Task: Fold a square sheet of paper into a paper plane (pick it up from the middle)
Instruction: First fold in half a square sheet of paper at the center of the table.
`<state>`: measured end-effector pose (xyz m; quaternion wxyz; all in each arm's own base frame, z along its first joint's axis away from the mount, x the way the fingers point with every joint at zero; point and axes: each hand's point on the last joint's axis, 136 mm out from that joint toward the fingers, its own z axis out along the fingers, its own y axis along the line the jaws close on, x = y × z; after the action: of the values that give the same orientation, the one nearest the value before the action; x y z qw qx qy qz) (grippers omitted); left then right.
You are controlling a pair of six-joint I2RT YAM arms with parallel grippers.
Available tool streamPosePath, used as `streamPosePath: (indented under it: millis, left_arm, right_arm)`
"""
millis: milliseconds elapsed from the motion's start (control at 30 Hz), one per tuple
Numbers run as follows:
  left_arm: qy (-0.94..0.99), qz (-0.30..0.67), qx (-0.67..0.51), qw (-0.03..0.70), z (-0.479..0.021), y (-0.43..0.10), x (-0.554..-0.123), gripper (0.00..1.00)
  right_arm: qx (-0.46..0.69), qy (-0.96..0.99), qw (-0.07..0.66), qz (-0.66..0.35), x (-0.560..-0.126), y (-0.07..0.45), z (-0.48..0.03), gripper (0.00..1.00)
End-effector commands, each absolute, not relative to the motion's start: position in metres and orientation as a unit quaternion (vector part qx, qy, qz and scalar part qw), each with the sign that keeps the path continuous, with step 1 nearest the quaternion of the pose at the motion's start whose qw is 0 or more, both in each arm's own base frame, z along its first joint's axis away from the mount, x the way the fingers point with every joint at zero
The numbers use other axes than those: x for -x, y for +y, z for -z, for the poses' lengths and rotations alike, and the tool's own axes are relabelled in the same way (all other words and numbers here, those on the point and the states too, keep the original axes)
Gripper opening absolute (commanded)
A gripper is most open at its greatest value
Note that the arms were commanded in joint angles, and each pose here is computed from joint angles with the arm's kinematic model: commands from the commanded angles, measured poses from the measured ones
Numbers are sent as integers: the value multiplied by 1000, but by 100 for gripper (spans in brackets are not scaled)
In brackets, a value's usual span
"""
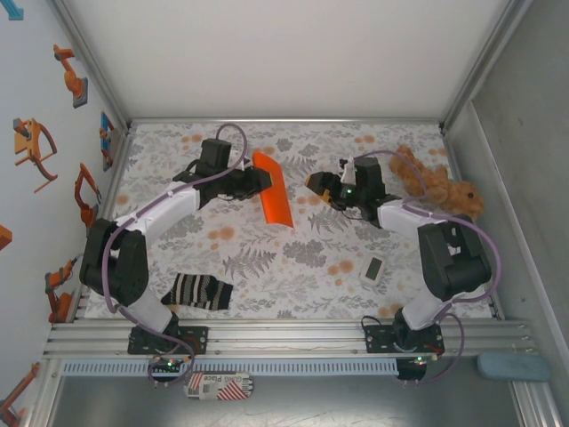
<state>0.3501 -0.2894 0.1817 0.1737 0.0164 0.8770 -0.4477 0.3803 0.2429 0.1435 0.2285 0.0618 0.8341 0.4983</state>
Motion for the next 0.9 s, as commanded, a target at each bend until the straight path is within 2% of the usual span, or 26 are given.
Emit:
streamPosePath:
  millis: [0, 100, 300, 533, 867]
  left_arm:
    - [833, 526, -32, 169, -228, -301, -348, 27]
    - [814, 556, -35, 166, -245, -305, -349, 27]
    - [802, 575, -24, 159, -253, -302, -354, 26]
    - [791, 589, -18, 161, -261, -299, -359, 26]
    - [799, 585, -5, 142, -244, -296, -365, 26]
  right_arm:
    - [10, 790, 235, -567, -372, 261, -191, 80]
    - [22, 769, 227, -597, -374, 269, -204, 82]
    - [24, 736, 216, -641, -384, 280, -224, 81]
    - [29, 727, 193, -658, -388, 296, -223, 79]
    - [65, 713, 159, -680, -375, 314, -235, 70]
